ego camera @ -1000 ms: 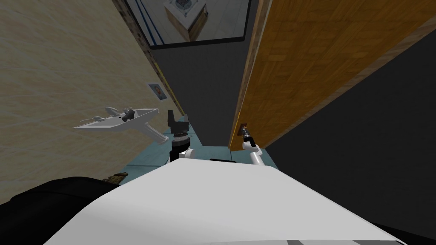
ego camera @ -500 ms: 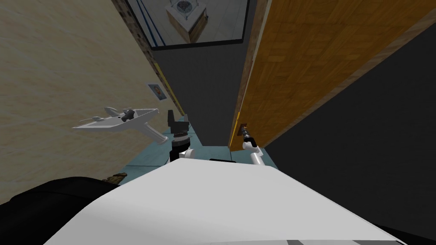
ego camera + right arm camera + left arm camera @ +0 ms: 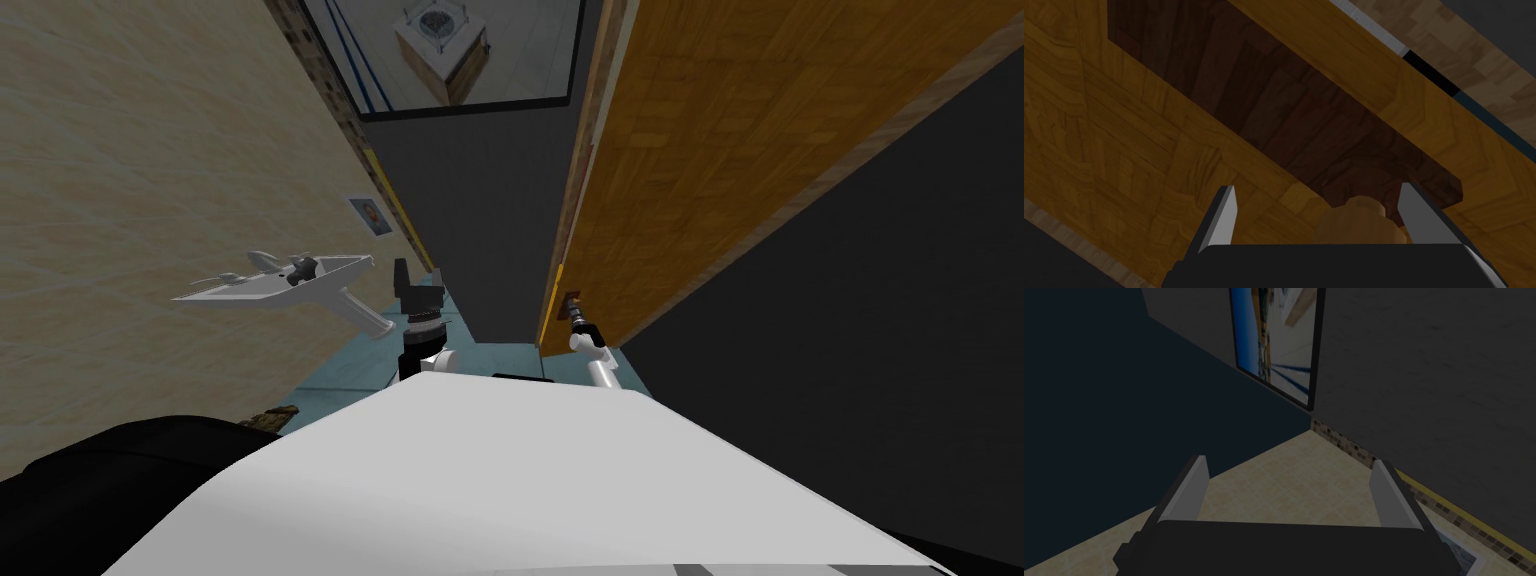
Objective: Pull the door open
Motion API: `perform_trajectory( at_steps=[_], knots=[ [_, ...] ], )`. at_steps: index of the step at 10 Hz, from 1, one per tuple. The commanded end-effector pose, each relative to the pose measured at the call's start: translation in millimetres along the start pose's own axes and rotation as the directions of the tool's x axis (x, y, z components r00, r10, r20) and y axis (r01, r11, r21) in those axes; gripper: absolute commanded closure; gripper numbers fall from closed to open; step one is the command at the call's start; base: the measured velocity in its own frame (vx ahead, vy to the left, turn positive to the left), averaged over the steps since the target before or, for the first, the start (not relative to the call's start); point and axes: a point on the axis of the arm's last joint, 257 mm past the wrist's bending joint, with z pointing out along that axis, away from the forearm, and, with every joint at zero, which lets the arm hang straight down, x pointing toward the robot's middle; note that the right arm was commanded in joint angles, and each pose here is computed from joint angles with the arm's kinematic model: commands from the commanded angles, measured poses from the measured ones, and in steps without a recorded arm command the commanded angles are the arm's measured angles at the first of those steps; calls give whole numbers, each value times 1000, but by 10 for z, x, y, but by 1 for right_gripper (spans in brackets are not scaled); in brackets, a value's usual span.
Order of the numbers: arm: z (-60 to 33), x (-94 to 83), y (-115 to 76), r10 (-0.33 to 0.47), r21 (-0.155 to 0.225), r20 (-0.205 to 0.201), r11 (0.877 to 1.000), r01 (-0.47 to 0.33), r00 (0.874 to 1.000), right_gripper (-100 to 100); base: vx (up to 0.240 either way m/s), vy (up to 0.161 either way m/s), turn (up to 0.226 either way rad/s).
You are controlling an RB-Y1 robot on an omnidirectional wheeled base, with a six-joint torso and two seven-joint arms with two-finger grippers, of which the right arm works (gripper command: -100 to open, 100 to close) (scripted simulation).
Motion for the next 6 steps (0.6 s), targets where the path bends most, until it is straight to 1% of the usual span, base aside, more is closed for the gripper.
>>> perform_trajectory(
  at_steps=[1,3,4,5,6],
  knots=[
    [-77,11,-229,60,47,-18,997,-59,998,100,-11,-12,-16],
    [-77,8,-234,112,50,-13,993,-111,994,100,-17,-6,2],
    [-77,7,-235,122,50,-13,991,-122,992,100,-6,0,0],
    [-112,84,-273,171,68,-34,983,-169,985,100,-6,-16,-27],
    [-112,83,-274,202,69,-32,977,-200,979,100,-10,-14,-7]
  ],
)
